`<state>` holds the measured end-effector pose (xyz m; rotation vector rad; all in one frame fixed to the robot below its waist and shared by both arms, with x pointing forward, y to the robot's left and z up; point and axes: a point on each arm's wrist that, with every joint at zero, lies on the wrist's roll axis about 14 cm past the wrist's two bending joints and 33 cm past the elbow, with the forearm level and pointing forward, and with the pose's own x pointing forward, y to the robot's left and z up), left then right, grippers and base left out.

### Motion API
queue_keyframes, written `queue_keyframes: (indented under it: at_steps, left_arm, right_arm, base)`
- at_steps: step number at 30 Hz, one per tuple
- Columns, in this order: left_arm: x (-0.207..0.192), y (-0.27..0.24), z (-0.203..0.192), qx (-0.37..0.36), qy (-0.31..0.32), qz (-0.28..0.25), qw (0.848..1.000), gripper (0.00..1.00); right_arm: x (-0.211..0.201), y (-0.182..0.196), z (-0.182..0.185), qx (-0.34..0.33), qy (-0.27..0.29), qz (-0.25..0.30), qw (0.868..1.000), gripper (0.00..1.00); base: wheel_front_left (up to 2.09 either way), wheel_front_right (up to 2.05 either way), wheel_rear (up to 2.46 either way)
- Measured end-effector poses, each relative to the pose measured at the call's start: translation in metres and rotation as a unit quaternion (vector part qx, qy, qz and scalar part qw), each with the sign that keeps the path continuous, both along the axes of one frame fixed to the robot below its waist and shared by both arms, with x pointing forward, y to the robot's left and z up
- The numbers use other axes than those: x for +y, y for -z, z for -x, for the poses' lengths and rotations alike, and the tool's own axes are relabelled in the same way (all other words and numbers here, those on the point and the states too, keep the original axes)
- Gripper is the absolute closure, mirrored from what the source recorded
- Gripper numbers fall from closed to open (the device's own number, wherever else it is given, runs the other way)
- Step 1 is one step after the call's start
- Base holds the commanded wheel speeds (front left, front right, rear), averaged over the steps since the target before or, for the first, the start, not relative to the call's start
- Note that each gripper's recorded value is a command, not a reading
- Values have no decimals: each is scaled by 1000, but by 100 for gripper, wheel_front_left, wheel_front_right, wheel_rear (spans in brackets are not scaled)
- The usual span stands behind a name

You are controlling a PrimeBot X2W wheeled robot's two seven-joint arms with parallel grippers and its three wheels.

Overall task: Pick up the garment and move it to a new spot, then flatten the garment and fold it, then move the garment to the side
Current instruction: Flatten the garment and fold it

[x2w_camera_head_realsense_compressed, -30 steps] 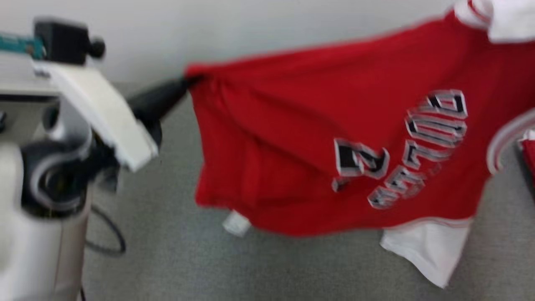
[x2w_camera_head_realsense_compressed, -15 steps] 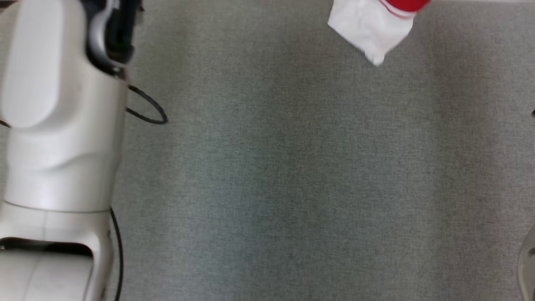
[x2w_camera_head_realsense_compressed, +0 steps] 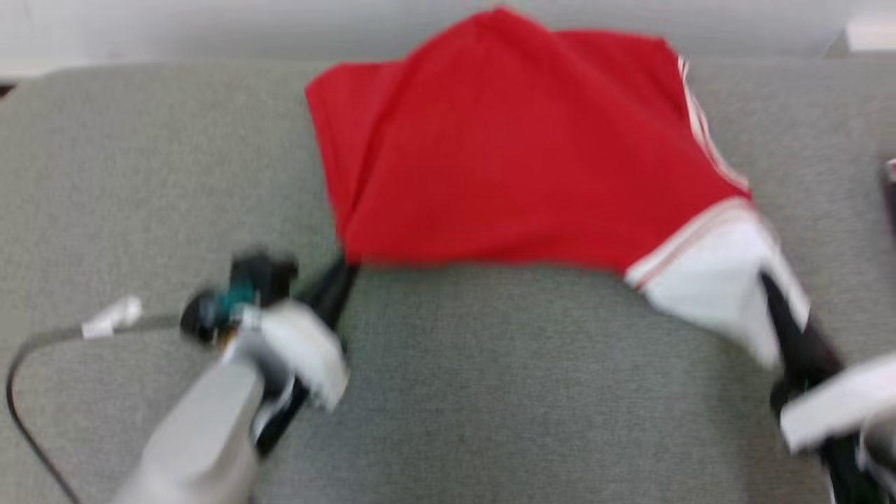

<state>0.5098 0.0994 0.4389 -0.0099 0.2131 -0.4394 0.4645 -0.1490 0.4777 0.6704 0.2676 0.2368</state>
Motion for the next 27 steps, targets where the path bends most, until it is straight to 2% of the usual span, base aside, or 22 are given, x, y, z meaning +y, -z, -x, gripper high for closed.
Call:
queue_keyframes:
  at_steps: [4,9,17,21,24,27]
  left_arm:
    - [13,28,49,60,21,-37,997,100]
    - [24,35,96,107,43,-75,990,100]
    - [30,22,168,178,44,-67,981,100]
    - [23,16,198,228,58,-47,971,100]
    - [21,5,197,244,66,-34,967,100]
    - [20,-7,183,255,65,-10,965,100]
  right_arm:
    - [-5,29,61,79,-17,2,997,100]
    - [-14,44,113,134,-33,26,990,100]
    - [-12,48,171,186,-58,37,980,100]
    - [-11,45,185,203,-73,47,975,100]
    - [-14,44,181,213,-88,73,970,100]
    - [-13,35,162,206,-112,91,968,100]
  base:
    - [0,0,0]
    - [0,0,0]
    - [0,0,0]
    - [0,0,0]
    - [0,0,0]
    - [0,0,0]
